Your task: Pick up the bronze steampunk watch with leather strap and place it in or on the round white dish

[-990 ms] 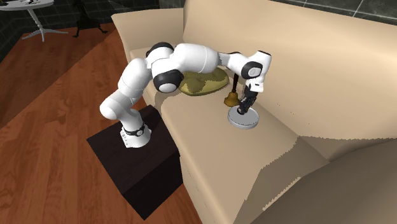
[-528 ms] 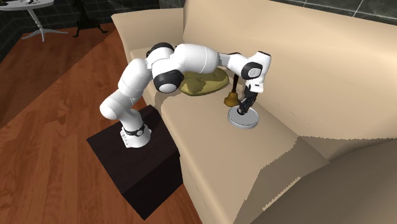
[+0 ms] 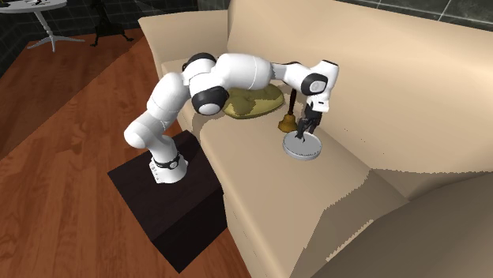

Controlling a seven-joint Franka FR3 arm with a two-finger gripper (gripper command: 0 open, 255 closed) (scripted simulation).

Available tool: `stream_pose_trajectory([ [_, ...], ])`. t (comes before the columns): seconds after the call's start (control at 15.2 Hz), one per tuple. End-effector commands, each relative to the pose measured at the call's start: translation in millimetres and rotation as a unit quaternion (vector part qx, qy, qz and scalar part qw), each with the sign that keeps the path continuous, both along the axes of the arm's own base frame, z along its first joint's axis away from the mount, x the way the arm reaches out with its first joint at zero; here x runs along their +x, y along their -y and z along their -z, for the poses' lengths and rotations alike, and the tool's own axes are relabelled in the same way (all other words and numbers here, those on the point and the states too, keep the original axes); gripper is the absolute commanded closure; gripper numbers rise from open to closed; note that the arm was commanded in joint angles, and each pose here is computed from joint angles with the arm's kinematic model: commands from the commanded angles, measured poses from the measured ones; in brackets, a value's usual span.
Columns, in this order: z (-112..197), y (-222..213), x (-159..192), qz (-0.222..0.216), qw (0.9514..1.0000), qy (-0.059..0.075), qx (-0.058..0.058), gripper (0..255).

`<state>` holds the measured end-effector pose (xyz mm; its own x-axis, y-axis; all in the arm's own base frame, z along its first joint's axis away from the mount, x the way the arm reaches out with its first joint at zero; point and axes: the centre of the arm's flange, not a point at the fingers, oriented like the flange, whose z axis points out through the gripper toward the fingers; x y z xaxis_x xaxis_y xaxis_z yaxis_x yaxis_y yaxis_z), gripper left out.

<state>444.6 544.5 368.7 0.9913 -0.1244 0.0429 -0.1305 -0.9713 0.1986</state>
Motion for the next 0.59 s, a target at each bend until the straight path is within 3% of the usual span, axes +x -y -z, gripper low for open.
stream_pose_trajectory([
  [0.0, -24.3, -4.2, -3.2, 0.0, 1.0, 0.0, 0.0, 0],
  [0.53, -34.5, -6.3, -3.4, 0.0, 1.0, 0.0, 0.0, 0],
])
